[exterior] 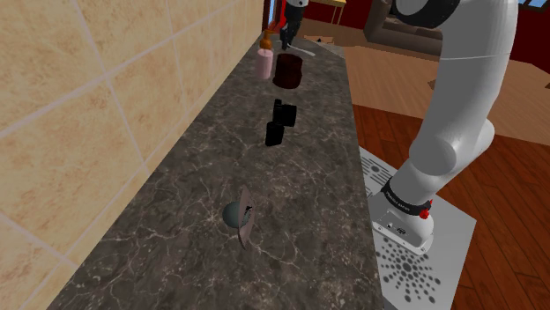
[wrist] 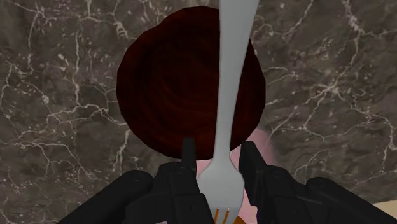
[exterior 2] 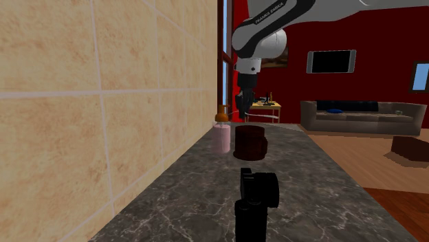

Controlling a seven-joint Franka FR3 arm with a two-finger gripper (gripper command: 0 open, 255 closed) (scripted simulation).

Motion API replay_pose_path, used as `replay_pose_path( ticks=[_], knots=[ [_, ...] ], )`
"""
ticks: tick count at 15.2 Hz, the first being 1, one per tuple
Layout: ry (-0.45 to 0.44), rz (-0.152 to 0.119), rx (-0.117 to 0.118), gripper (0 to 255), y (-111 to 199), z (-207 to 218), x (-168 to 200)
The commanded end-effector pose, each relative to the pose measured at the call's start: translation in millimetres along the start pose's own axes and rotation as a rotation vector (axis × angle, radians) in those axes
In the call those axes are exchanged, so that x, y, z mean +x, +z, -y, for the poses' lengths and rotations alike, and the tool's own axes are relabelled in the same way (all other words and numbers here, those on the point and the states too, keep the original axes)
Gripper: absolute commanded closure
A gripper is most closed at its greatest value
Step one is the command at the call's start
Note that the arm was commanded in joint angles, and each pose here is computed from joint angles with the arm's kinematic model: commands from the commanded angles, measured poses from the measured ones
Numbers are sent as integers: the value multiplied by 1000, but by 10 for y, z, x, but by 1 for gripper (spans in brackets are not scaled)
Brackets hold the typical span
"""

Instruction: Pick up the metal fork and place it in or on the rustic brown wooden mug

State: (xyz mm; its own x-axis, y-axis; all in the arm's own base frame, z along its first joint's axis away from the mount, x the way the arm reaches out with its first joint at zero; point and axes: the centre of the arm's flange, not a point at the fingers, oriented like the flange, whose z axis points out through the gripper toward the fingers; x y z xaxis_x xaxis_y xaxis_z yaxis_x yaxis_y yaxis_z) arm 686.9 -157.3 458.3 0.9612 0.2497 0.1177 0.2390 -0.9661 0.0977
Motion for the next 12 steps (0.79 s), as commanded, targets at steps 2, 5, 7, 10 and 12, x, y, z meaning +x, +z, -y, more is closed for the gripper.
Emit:
replay_pose_path(
  ticks=[2, 5, 7, 10, 12],
  knots=[
    [0, 2, 0, 255, 163, -15, -22],
    [0, 2, 0, 255, 320, 1, -40],
    [0, 2, 0, 255, 366, 5, -46],
    [0, 2, 0, 255, 366, 5, -46],
    [0, 2, 0, 255, 366, 5, -46]
  ],
)
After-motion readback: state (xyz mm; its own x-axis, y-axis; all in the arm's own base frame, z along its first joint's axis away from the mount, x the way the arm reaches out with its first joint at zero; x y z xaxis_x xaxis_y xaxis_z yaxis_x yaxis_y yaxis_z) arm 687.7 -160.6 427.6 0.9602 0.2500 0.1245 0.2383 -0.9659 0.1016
